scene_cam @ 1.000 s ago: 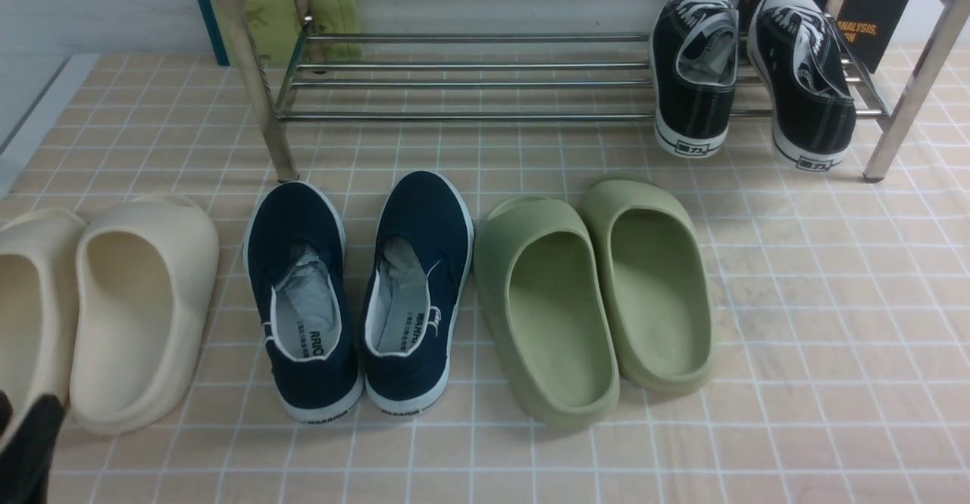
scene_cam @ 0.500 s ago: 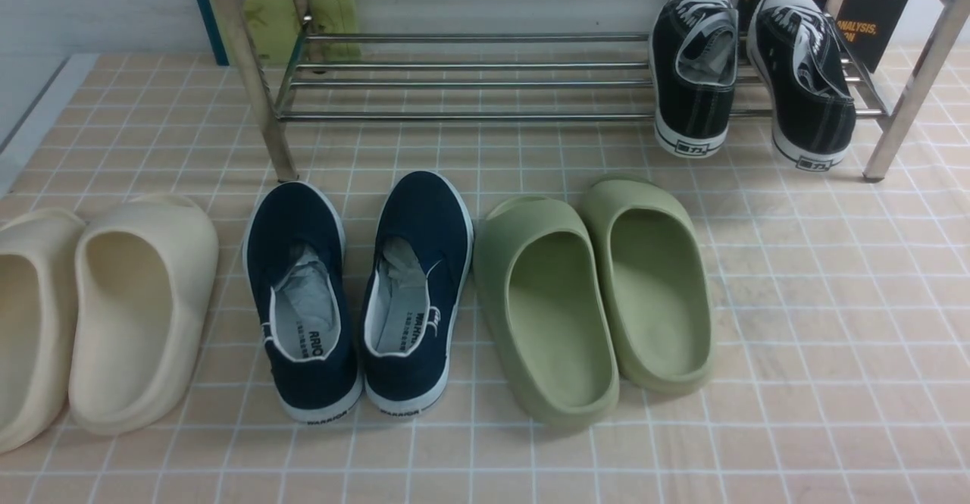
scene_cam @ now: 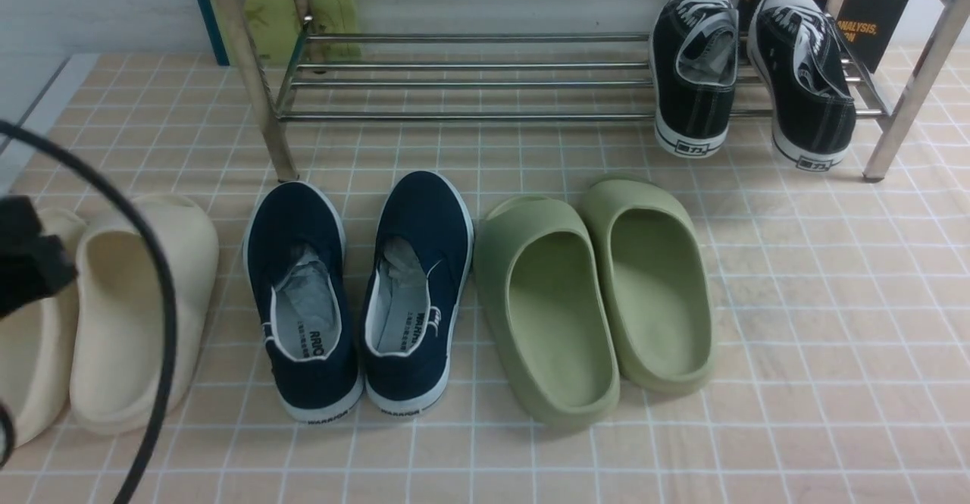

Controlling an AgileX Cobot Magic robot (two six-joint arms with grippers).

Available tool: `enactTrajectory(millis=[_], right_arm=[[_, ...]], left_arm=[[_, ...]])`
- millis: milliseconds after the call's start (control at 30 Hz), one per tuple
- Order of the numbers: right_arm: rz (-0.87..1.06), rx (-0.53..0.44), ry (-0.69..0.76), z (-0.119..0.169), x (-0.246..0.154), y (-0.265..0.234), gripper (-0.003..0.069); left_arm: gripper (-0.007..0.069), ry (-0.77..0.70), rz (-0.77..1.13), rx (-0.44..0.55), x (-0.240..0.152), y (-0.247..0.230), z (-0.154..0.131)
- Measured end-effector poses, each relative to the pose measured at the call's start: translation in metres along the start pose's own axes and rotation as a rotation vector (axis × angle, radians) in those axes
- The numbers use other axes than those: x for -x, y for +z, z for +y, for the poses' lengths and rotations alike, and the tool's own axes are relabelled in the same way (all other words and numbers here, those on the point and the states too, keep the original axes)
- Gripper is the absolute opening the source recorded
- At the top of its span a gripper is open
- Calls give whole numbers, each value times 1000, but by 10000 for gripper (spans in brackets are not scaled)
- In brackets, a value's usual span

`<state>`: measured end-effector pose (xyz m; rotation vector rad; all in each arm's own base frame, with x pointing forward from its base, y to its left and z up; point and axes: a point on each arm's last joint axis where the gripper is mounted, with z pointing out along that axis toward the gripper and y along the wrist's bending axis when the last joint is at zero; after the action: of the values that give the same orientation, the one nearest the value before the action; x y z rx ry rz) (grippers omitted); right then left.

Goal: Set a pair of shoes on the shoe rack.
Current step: Use the left arm to grab the shoe closest to it

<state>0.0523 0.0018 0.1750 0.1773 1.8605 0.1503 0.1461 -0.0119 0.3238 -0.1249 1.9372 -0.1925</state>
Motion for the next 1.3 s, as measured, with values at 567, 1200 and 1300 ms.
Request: enactTrajectory(millis=[567,1200,1300], right_arm=[[0,0,0,0,0,0,237],[0,0,0,0,0,0,237],[0,0,0,0,0,0,237]], left_arm=[[222,51,632,-30,-54,124,-27],[46,157,671,109,-73,206,-35],[36,161,633,126,-43,189,-38]])
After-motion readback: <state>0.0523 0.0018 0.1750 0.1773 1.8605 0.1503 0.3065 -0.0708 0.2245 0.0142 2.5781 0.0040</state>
